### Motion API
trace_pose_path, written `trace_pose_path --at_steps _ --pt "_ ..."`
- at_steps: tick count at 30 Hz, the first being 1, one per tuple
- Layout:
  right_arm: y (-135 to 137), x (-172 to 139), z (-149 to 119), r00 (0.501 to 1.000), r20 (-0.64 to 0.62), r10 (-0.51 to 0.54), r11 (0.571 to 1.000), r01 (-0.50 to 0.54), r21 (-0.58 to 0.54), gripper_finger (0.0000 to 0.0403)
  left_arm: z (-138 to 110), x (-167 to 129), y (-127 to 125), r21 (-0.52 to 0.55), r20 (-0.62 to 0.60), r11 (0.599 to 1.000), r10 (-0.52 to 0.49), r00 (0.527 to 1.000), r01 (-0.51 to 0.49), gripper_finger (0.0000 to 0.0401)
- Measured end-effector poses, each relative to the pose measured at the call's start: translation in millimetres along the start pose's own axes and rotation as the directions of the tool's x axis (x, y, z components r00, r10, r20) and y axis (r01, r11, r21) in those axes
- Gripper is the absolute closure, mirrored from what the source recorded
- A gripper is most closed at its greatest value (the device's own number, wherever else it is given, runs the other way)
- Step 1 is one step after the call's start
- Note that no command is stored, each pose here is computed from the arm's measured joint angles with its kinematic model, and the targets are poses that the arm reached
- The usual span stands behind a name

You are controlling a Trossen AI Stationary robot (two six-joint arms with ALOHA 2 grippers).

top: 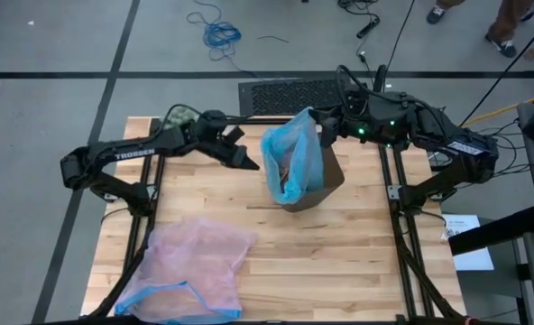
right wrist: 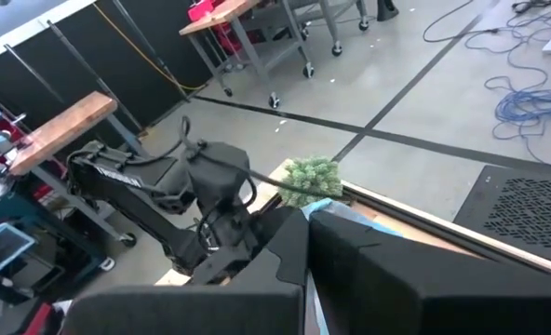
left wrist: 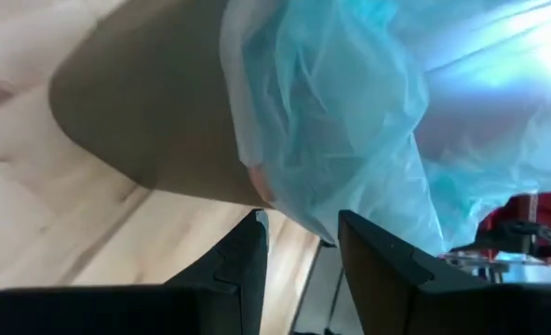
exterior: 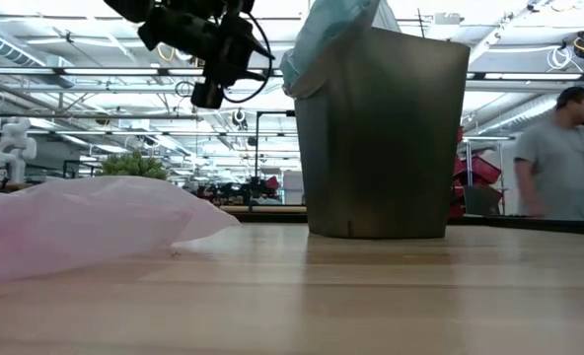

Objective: Place trash/remove bag and relplace
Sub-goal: Remove the blue trash bag from the trash bin

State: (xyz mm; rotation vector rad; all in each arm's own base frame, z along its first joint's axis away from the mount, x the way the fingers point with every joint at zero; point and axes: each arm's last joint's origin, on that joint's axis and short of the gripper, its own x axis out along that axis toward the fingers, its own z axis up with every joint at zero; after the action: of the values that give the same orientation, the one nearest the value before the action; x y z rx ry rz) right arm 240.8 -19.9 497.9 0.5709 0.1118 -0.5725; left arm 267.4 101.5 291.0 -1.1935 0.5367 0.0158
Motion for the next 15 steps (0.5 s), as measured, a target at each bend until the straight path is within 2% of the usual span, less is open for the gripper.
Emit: trace_pose_path --at_steps 7,15 --pt "0 1 3 1.0 0.019 0.003 1.0 -0.003 -0.006 0.0403 -8 9 13 -0.058 0.028 0.996 0.064 0.998 -0.062 0.0271" --pt "-1 2 8 0.998 0.06 0.019 1.0 -0.017 -0.024 0.0403 0 26 19 -0.056 0.062 0.998 0.005 0.998 -0.002 0.0271"
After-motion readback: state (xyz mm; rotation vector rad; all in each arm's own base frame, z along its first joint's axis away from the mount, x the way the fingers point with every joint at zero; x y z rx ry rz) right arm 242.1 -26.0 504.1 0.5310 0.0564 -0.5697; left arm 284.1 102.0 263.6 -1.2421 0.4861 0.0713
